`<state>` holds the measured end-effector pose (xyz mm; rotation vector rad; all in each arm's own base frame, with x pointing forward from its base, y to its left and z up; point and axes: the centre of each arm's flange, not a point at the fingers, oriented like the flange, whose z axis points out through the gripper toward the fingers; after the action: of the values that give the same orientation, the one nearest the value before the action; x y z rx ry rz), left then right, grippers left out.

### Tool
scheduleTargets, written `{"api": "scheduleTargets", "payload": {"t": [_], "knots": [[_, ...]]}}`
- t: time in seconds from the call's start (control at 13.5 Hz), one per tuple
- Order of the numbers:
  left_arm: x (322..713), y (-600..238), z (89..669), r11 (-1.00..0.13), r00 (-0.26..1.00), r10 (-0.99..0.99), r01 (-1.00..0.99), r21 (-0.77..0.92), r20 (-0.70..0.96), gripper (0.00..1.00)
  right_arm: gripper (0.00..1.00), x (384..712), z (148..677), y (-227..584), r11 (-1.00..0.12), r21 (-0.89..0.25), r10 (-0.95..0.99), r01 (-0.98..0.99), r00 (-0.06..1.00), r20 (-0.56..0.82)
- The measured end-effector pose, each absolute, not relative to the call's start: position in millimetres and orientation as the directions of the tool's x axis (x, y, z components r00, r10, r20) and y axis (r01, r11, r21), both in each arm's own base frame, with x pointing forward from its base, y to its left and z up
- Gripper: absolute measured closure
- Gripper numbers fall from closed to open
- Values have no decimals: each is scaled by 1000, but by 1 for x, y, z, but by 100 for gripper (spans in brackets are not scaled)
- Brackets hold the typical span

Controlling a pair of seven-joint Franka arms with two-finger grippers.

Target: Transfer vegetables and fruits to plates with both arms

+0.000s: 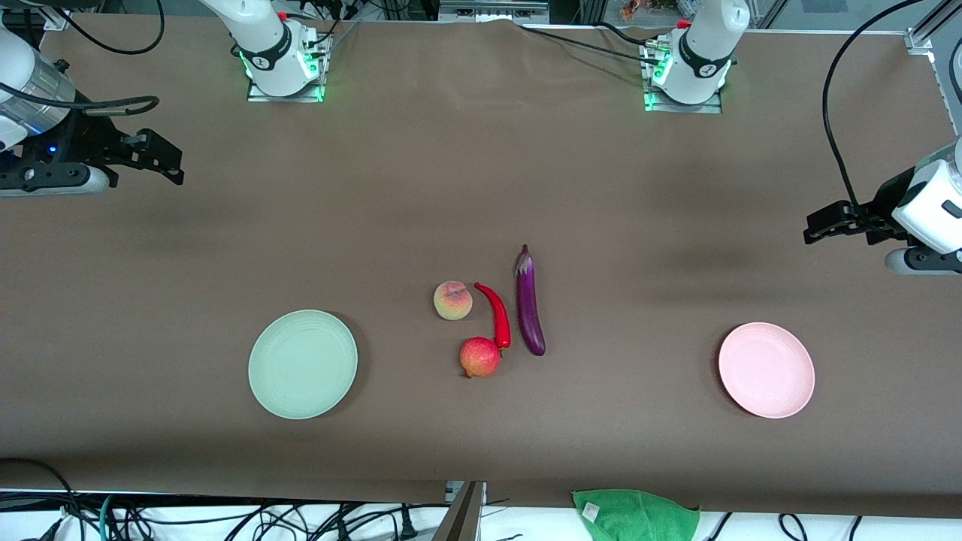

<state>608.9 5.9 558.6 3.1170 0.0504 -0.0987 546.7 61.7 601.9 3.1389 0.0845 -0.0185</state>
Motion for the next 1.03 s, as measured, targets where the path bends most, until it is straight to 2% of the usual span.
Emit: {"api": "scheduleTargets", "payload": {"t": [1.03], "knots": [[610,6,556,-999,997,31,33,21,-68,0,0,542,600,69,-998,0,69,69,997,-40]]}}
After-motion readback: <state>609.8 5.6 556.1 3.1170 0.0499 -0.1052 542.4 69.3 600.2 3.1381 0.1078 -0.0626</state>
